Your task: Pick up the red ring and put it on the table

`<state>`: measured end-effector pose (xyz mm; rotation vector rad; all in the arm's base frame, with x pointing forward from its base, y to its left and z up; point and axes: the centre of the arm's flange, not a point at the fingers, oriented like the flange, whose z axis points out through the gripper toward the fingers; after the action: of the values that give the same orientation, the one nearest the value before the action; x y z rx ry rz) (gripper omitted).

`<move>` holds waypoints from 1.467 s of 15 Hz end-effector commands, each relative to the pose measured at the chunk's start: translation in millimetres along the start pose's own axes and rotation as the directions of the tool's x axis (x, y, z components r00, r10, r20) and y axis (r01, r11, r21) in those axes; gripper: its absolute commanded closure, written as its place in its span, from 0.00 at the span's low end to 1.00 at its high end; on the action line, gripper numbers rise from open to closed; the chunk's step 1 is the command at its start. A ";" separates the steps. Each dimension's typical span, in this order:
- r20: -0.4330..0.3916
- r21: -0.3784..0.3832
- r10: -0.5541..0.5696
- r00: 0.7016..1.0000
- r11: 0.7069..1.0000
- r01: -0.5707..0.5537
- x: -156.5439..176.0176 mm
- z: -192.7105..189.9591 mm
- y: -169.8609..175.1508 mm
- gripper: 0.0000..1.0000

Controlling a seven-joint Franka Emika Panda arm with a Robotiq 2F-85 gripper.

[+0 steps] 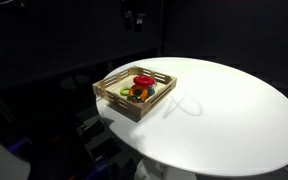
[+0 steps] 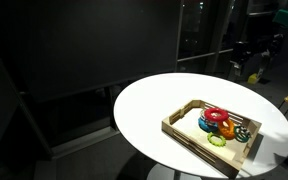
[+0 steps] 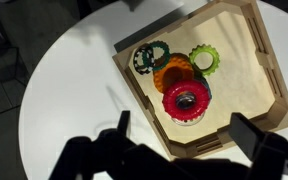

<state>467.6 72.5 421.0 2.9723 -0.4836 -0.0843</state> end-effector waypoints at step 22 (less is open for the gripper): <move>0.149 0.027 -0.047 0.988 0.999 0.044 54.0 58.1 -12.6 0.00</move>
<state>495.5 63.0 365.2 2.9654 -0.4905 -0.2666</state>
